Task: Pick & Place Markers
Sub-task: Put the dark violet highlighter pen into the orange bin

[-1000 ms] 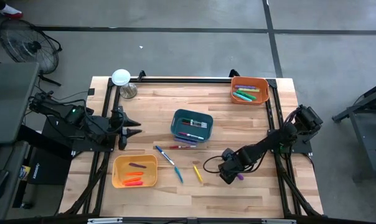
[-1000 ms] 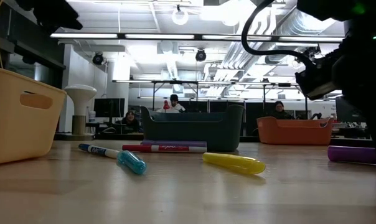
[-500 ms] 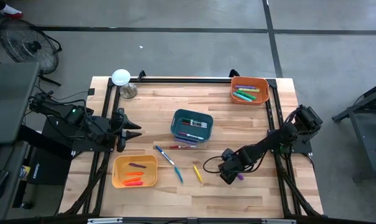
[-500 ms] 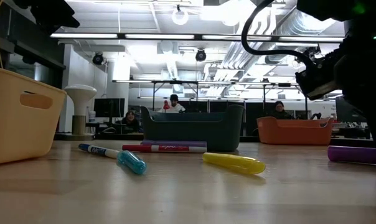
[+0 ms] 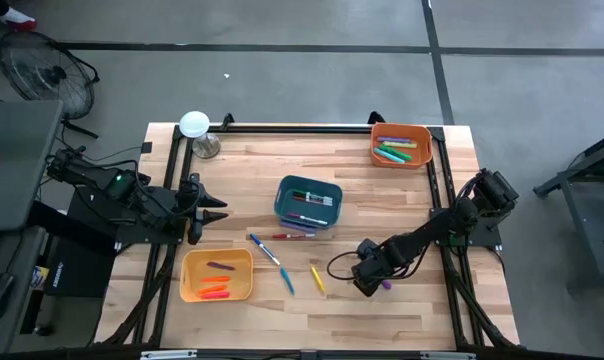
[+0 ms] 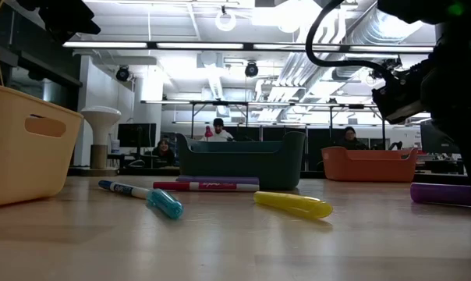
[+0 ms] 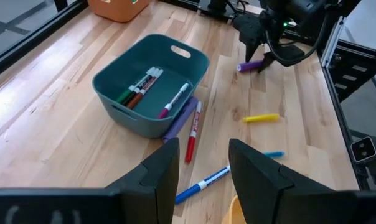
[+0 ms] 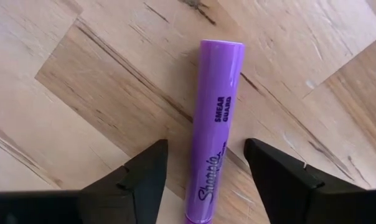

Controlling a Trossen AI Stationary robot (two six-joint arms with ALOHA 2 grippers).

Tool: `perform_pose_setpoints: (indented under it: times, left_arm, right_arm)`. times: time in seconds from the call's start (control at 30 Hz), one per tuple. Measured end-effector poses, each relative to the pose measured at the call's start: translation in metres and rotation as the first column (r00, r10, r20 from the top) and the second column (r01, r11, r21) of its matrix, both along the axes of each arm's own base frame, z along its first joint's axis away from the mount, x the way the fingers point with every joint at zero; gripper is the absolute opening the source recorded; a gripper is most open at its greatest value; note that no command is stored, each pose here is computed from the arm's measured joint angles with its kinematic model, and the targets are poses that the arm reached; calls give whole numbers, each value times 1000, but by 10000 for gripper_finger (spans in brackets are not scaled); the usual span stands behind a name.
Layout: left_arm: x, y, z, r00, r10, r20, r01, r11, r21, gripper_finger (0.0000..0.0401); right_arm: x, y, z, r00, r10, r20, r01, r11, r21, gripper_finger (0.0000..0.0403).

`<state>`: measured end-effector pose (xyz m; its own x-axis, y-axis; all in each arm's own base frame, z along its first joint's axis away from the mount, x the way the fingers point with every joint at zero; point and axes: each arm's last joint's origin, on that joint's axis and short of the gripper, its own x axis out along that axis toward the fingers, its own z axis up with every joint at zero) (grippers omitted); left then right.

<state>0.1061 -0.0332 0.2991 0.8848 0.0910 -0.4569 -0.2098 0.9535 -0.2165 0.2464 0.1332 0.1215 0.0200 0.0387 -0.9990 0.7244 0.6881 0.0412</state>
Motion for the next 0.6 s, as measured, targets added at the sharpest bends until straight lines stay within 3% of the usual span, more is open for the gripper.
perform_pose_setpoints:
  times: [0.1,0.4,0.6]
  left_arm:
    - [0,0,0,1000,0,-1,0,1000,1,137]
    - [0,0,0,1000,2,-1,-2,1000,-2,137]
    - [0,0,0,1000,5,0,-5,1000,0,137]
  right_arm:
    - [0,0,0,1000,1,-3,-1,1000,-2,186]
    - [-2,-1,-1,999,34,-16,-34,999,2,55]
    - [-2,-1,-1,999,24,-25,-23,1000,9,54]
